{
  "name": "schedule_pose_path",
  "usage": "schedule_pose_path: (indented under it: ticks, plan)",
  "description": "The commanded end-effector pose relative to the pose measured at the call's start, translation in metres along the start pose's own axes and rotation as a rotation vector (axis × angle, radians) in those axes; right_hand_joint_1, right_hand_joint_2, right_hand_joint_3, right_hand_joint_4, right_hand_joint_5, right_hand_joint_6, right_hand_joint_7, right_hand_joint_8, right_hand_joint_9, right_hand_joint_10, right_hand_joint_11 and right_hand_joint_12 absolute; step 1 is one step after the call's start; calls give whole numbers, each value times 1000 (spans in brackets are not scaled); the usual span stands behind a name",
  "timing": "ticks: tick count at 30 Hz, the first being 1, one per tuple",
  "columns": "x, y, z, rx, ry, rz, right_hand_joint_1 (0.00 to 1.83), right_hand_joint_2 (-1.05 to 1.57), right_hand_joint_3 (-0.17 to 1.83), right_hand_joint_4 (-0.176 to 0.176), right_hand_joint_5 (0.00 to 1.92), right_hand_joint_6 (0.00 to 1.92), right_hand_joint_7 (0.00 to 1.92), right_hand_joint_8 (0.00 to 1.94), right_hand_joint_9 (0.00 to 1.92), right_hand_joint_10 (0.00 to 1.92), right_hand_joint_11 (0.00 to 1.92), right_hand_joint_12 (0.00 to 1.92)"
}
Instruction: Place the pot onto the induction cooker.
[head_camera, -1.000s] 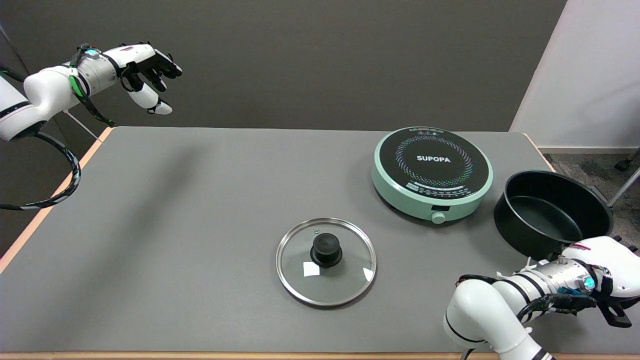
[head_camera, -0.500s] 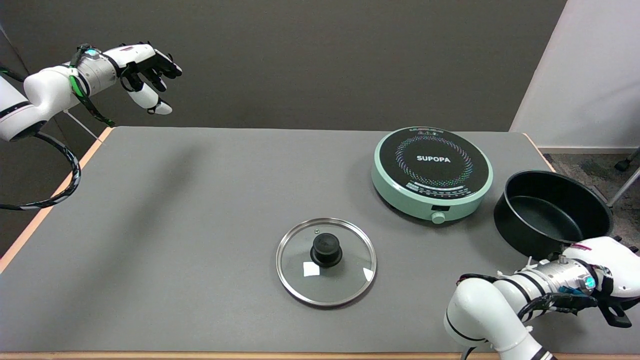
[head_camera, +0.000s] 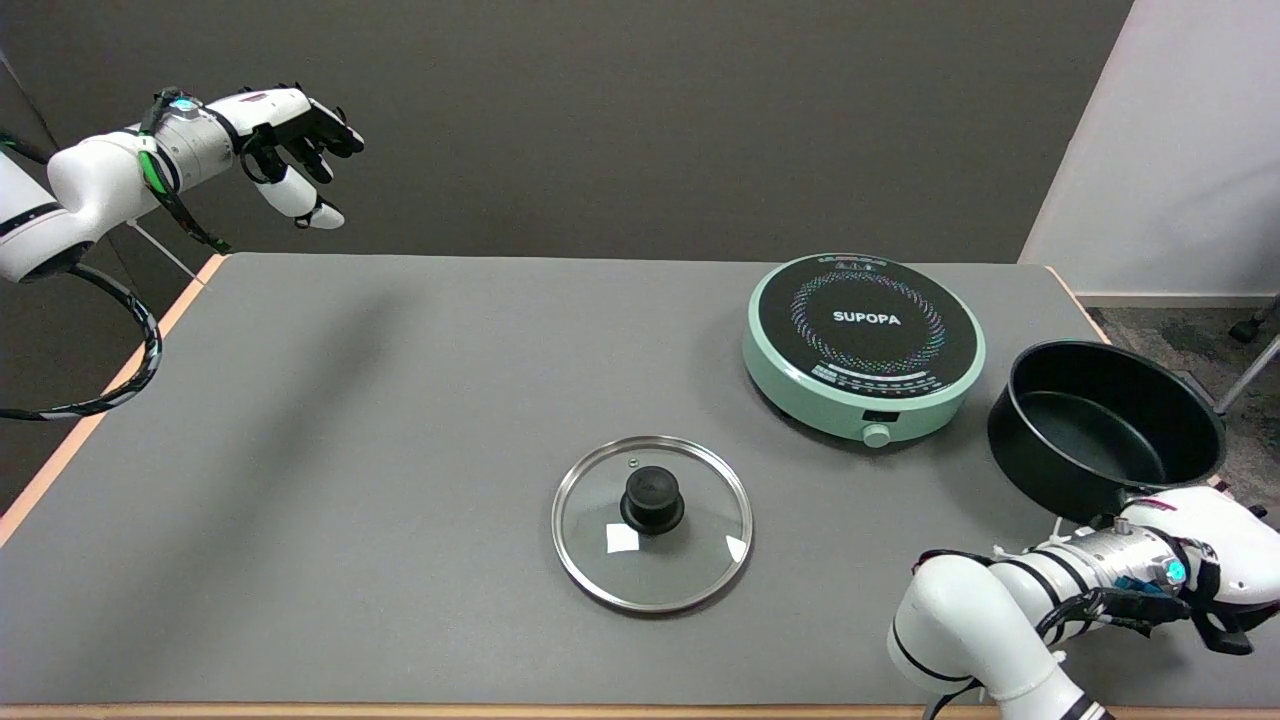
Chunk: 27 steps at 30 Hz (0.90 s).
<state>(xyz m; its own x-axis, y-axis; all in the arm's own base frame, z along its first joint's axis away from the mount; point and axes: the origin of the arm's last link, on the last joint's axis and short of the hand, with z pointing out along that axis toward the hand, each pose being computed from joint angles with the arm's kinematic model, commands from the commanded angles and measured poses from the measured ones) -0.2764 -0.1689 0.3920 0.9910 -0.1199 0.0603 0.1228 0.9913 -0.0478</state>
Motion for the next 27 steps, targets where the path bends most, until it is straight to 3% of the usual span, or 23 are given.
schedule_pose_path:
  ticks: [1,5,11,27]
  plan:
    - [-10,1,4,-19,-69,26,1187,-352,1262,0,1102,1102,1102,1102,1102,1102,1102,1102]
    - [-11,1,4,-19,-71,30,1231,-184,1629,-63,1307,1307,1307,1307,1307,1307,1307,1307]
    - [-10,1,4,-22,-71,33,1286,-5,1775,-115,1473,1473,1473,1473,1473,1473,1473,1473]
    - [2,-2,11,-30,-42,72,1349,-147,1833,-139,1551,1551,1551,1551,1551,1551,1551,1551]
